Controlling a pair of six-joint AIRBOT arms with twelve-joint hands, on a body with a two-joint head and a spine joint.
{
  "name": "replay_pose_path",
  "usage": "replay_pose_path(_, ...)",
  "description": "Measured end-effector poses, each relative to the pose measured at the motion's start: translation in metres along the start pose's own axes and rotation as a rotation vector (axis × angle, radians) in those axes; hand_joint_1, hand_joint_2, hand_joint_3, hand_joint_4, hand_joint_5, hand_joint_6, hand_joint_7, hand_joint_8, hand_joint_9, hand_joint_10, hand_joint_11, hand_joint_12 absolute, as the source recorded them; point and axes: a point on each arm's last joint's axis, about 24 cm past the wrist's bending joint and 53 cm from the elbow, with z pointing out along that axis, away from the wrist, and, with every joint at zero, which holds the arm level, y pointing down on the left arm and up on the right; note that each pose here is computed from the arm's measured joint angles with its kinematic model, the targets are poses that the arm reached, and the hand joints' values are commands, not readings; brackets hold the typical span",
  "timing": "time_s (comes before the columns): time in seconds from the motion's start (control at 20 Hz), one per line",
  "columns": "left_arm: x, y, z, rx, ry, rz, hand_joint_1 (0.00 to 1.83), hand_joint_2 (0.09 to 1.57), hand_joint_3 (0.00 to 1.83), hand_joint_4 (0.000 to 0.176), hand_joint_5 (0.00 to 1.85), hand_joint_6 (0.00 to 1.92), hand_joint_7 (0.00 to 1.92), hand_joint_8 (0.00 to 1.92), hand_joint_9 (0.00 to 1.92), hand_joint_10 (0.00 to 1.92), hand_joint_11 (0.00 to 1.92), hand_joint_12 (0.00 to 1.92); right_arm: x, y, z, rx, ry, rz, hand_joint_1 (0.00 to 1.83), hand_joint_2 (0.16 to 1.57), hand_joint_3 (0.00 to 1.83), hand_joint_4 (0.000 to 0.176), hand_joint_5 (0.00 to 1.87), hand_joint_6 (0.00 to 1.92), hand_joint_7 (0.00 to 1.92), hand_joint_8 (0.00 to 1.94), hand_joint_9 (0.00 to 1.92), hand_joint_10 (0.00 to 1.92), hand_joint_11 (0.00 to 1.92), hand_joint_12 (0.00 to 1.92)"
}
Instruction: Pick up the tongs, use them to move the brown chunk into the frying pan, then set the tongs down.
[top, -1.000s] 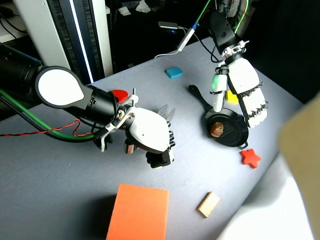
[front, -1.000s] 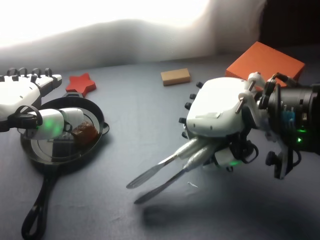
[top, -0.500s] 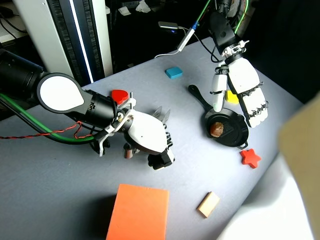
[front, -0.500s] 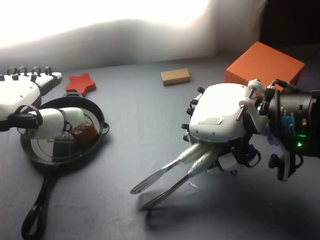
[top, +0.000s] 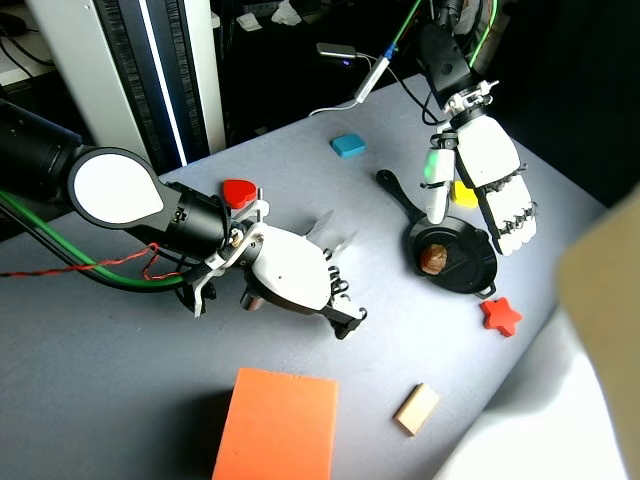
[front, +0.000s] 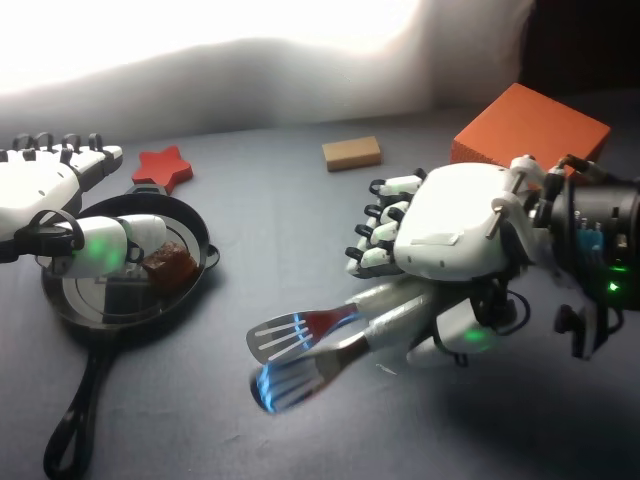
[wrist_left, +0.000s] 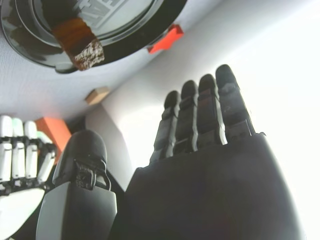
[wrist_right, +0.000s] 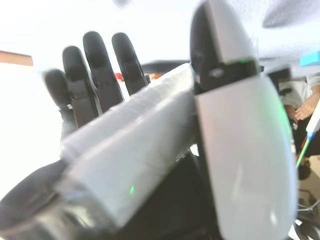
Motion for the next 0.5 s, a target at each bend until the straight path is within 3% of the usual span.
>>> replay_pose_path(0.1,0.0,0.0,0.0,0.0,0.0,0.0,0.02,1.29,0.0,0.004,0.06,0.0,0.08,0.0,0.04,0.01,0.0,0.18,0.008,0.003,-0.004,-0.002,0.015,0.0,0.24,0.98,0.0,0.0,0.13,0.0,0.16,0.0,0.15,0.0,0.0,0.52)
replay_pose_path(0.3,0.0,0.0,0.0,0.0,0.0,0.0,0.01,1.3,0.0,0.0,0.06,0.0,0.07,0.0,0.02,0.0,0.0,0.12,0.012,0.007,-0.01,-0.003,0.025,-0.003,0.21,0.96,0.0,0.0,0.15,0.01,0.17,0.01,0.17,0.01,0.0,0.6)
replay_pose_path(0.4,0.0,0.0,0.0,0.0,0.0,-0.001,0.05,1.29,0.0,0.004,0.08,0.01,0.1,0.0,0.05,0.01,0.0,0.19,0.012,0.006,-0.017,0.015,0.031,-0.002,0.13,1.0,0.01,0.0,0.21,0.02,0.26,0.02,0.25,0.02,0.0,0.79)
replay_pose_path(0.45,0.0,0.0,0.0,0.0,0.0,0.001,0.05,1.29,0.0,0.004,0.08,0.01,0.1,0.0,0.05,0.01,0.0,0.19,0.012,0.005,-0.021,0.025,0.033,0.001,0.13,1.0,0.01,0.0,0.21,0.02,0.26,0.02,0.25,0.02,0.0,0.79)
replay_pose_path(0.5,0.0,0.0,0.0,0.0,0.0,0.009,0.06,1.29,0.0,0.028,0.21,0.02,0.24,0.01,0.17,0.02,0.0,0.39,0.007,0.004,-0.03,0.043,0.026,0.017,0.15,1.05,0.01,0.0,0.39,0.04,0.47,0.03,0.43,0.05,0.0,1.05)
